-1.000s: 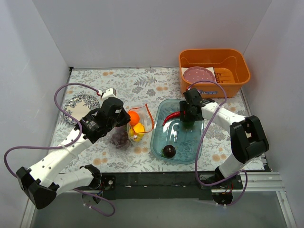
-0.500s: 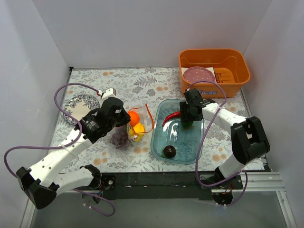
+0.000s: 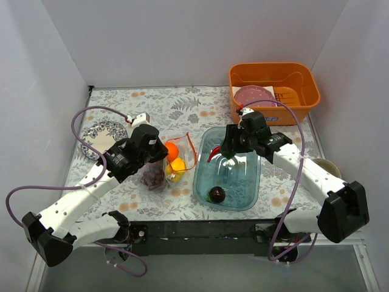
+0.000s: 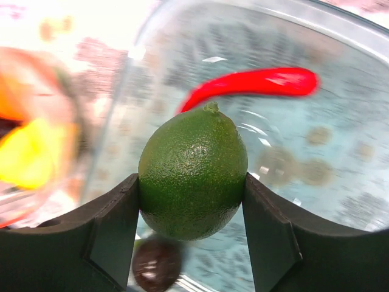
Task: Place the food in the zip-top bag and seal the zipper
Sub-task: Pick up the fake fruit from the bin, then place the fake fruit in the zipper food storage bag.
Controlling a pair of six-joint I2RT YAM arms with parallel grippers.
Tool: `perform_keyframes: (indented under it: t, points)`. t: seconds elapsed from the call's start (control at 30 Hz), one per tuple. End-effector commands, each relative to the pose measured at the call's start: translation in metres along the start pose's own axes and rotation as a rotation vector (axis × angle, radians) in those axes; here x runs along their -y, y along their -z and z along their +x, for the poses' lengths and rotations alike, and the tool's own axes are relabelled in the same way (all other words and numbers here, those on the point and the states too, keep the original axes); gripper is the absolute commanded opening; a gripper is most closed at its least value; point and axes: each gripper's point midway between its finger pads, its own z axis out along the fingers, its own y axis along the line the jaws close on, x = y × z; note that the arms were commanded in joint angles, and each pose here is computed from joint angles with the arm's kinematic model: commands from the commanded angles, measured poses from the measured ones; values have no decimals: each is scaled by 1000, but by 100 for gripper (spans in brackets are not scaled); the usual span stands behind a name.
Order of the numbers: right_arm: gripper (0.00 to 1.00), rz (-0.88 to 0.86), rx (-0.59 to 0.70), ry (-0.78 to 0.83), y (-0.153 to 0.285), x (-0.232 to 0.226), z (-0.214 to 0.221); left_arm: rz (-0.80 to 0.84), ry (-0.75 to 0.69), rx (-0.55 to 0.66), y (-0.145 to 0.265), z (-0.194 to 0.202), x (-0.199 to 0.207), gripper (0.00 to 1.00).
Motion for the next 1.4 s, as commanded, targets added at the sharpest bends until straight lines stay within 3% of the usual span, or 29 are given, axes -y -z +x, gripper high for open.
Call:
perform_keyframes:
  t: [0.0, 0.27, 0.7, 1.2, 1.37]
  points:
    - [37, -299, 104, -44, 31, -73, -33, 36, 18, 6, 2, -4, 7, 0]
    - [40, -564, 141, 32, 53, -163, -38, 49, 15, 3, 1, -4, 11, 0]
    - [43, -693, -51, 128, 1, -229, -4, 44, 21, 21, 7, -7, 7, 0]
    - [51, -881, -166, 91, 4, -260, 34, 34, 44, 60, 12, -14, 2, 0]
    - [63, -844, -172, 74, -4, -257, 37, 33, 49, 63, 14, -15, 1, 0]
